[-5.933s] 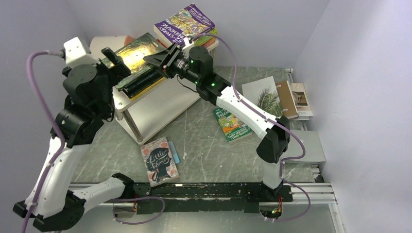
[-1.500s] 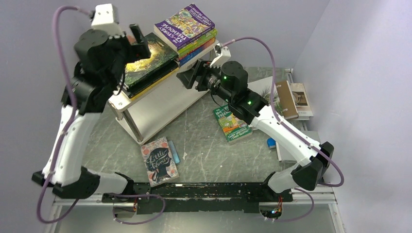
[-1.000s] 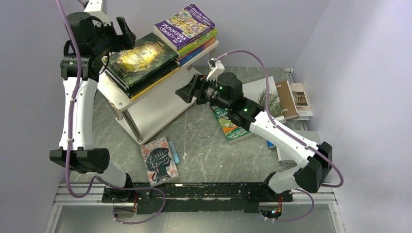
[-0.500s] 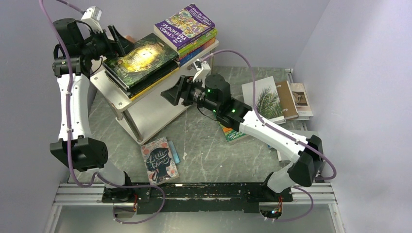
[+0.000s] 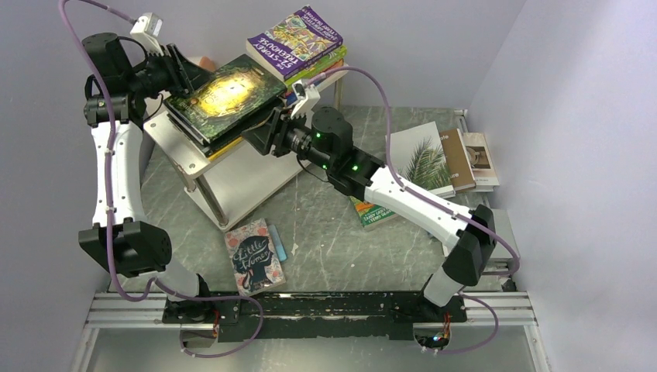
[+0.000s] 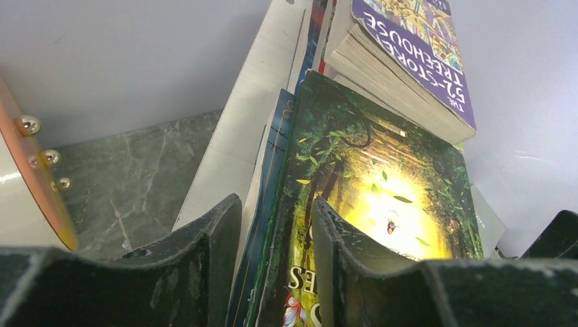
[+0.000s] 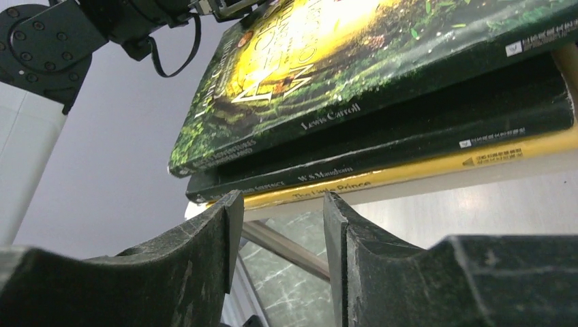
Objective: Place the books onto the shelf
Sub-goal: Adjust the book on the shelf.
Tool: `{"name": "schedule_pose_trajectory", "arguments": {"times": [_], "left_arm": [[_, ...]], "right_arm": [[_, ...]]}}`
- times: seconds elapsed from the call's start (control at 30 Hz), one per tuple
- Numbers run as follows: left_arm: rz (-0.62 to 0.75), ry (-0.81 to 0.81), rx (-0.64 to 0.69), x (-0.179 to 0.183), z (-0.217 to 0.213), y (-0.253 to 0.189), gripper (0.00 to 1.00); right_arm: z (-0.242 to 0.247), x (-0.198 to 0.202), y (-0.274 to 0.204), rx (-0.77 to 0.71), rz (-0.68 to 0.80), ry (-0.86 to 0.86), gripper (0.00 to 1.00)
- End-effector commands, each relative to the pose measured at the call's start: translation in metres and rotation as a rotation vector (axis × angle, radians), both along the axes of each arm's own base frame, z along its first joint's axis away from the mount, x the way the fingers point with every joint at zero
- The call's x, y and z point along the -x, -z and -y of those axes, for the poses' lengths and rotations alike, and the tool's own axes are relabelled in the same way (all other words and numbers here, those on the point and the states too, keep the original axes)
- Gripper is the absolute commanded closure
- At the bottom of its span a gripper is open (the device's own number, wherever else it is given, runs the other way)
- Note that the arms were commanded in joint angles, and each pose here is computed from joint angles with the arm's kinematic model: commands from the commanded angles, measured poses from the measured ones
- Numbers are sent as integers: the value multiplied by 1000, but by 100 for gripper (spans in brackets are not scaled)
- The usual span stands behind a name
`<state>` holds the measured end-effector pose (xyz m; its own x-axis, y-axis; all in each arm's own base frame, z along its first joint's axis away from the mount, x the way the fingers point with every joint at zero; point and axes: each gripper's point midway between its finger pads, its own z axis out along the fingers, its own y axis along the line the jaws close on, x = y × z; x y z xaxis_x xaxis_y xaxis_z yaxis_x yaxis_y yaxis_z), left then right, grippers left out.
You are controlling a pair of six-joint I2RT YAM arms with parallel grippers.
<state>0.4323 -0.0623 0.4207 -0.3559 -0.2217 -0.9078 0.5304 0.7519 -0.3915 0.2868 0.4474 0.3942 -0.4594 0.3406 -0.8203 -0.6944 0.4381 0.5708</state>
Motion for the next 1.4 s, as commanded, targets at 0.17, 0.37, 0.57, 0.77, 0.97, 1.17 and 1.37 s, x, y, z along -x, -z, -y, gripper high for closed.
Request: {"name": "schedule_pose_trajectory", "arguments": {"times": [0.17,0.37,0.57,0.77,0.97,1.17,1.37], "left_arm": [[-6,112,56,27,19,-9,64],[-17,137,69,34,23,-5,66],[-32,85,43,27,15,-3,60],[-1,77,73,18,5,-23,43],[22,90,85,18,2,-32,34],[-5,106,89,17,1,-19,38],[-14,145,104,21,6,-15,51]], "right_arm": [[-11,-10,-18,-36,69,13,56],[-13,-8,-16,-56,82,-3,57],[-5,-2,-22,-67,98,-2,59],[10,12,-33,-94,153,-19,54],[7,13,-41,-116,166,-35,52],[-2,-4,-38,-92,123,19,54],[-11,-19,-32,-75,87,57,67]]}}
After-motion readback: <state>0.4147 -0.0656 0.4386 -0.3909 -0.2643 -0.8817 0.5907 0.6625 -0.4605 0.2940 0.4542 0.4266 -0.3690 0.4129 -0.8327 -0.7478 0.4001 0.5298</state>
